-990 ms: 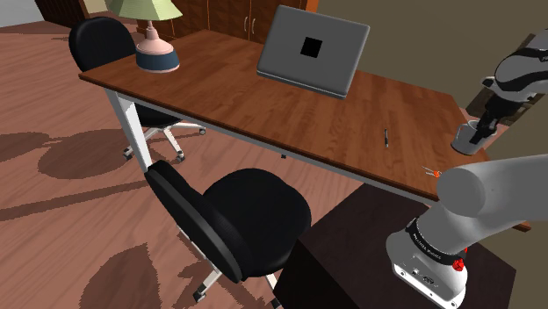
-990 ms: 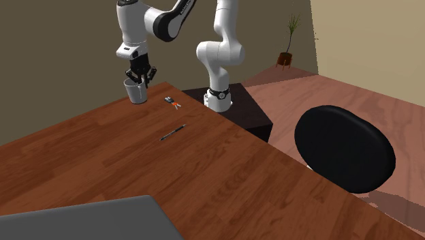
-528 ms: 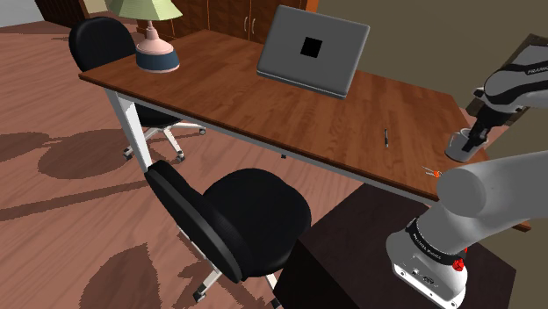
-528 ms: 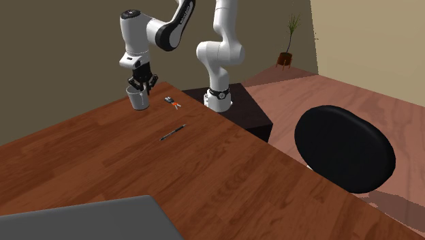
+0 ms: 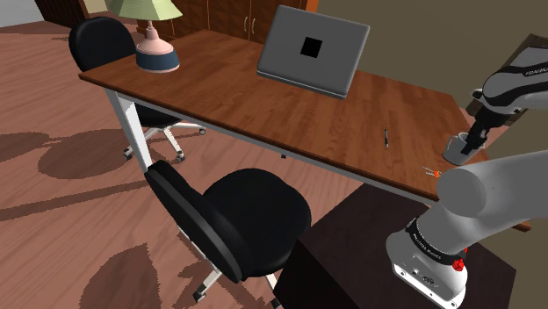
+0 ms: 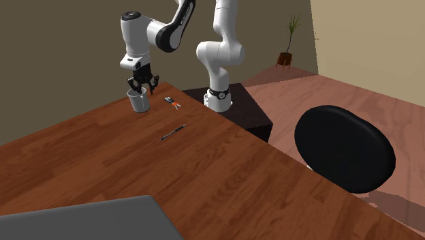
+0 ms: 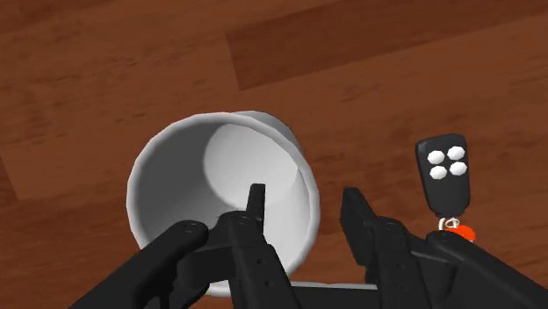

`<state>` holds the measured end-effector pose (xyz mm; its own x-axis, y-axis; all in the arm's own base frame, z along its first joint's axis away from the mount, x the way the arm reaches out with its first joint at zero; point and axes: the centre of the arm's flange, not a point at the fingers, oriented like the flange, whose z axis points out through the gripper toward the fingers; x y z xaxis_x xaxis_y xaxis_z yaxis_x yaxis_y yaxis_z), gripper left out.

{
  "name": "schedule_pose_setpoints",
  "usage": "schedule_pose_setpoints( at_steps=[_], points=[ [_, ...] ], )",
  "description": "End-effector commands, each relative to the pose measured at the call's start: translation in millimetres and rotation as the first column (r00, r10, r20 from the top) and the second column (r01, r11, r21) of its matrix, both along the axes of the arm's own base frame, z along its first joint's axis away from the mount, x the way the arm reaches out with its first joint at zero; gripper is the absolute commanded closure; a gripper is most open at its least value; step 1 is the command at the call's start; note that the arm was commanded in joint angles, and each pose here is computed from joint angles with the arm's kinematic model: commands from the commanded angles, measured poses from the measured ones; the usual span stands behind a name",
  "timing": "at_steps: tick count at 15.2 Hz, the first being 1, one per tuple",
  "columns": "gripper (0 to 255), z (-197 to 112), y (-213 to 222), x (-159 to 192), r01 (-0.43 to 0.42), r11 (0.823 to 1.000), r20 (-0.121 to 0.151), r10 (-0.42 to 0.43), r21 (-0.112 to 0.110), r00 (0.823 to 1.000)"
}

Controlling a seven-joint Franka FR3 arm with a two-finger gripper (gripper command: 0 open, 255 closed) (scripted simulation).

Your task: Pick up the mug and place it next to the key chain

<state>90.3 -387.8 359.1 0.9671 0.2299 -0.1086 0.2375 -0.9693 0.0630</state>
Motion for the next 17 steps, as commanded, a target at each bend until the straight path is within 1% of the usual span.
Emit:
schedule_pose_setpoints(
  at_steps=[1, 5, 9, 17],
  points=[
    [0, 0.0, 0.0, 0.0, 0.000, 1.000, 0.000, 0.000, 0.000, 1.000],
    [0, 0.0, 0.0, 0.0, 0.000, 1.000, 0.000, 0.000, 0.000, 1.000],
    [0, 49.7, 4.3, 4.5, 0.000, 1.000, 0.000, 0.000, 0.000, 1.000],
    [0, 49.7, 4.3, 4.5, 0.000, 1.000, 0.000, 0.000, 0.000, 1.000]
  ],
)
